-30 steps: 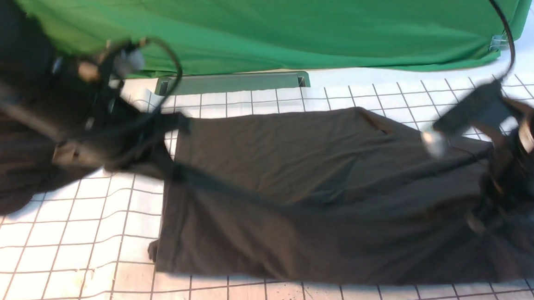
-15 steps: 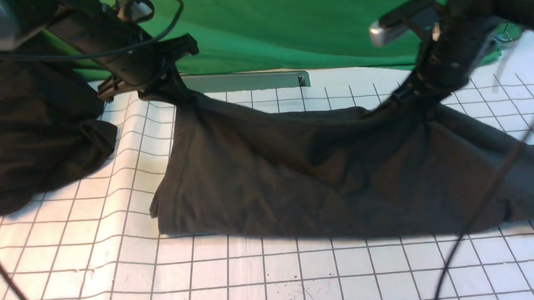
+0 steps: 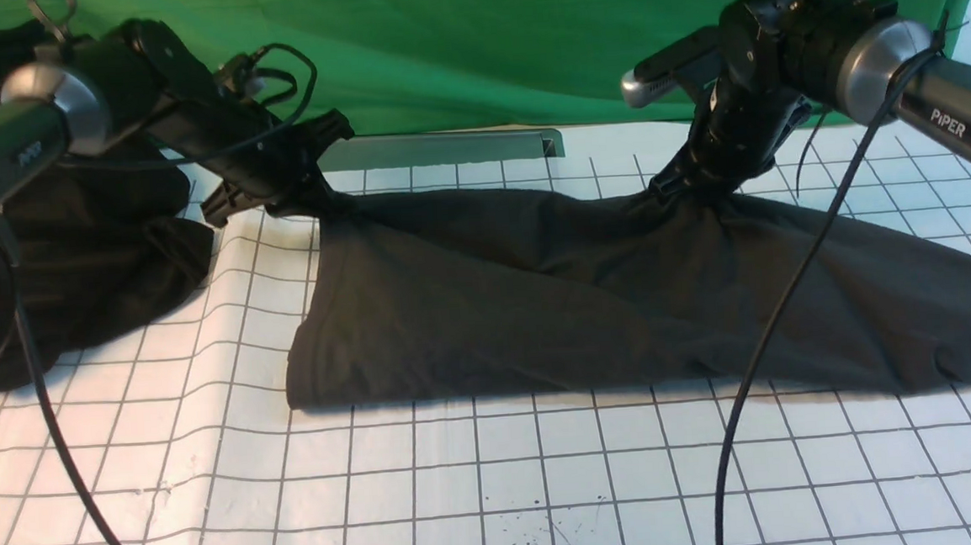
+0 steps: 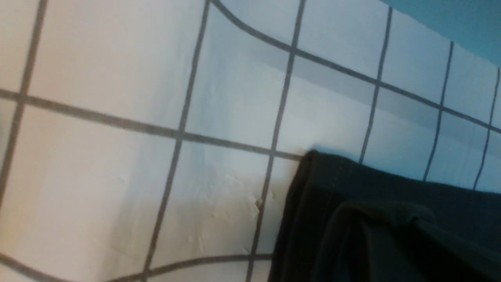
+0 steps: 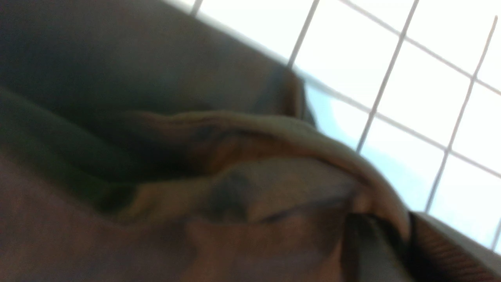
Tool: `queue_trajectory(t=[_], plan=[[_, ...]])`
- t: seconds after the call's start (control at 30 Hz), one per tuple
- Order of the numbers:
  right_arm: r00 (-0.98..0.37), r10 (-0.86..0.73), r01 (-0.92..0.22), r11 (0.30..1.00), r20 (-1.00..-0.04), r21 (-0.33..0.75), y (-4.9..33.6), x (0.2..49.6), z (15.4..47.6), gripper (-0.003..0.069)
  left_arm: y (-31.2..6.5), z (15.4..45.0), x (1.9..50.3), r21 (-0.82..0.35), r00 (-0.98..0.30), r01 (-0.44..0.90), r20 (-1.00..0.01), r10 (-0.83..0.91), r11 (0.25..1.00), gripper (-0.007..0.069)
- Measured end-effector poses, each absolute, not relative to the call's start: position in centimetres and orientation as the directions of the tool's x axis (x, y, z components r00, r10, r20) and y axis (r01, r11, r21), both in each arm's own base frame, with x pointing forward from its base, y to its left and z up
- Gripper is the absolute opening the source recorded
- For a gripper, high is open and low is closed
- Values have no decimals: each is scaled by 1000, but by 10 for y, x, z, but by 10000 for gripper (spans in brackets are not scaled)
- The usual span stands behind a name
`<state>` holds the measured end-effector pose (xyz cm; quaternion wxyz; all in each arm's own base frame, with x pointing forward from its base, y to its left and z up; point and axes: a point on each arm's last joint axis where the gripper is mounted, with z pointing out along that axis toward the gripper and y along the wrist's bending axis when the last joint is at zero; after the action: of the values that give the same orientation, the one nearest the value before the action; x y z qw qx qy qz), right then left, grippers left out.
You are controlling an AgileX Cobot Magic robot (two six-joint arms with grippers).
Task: Fold a long-sleeved shirt over a white checkered tablecloth.
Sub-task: 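Fold the black garment in half by bringing its near edge over to the far edge, then pull the folded dark garment lengthwise by its ends to straighten it flat on the table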
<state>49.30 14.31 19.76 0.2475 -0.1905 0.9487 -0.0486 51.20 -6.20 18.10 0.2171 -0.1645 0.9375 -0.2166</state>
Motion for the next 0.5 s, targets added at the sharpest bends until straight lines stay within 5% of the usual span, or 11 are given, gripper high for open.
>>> queue_trajectory(t=[0.23,0.33,0.5], plan=[[-811,-256,-206,967,-527,-152,118,508,206,446,-58,188,515,-491,-824,-211,-376,-424,845,239],[-809,-242,-182,970,-535,-162,109,509,222,479,-54,198,516,-497,-816,-208,-387,-430,843,320],[-813,-261,-169,961,-520,-218,79,492,302,496,-42,258,510,-491,-824,-126,-432,-367,862,484]])
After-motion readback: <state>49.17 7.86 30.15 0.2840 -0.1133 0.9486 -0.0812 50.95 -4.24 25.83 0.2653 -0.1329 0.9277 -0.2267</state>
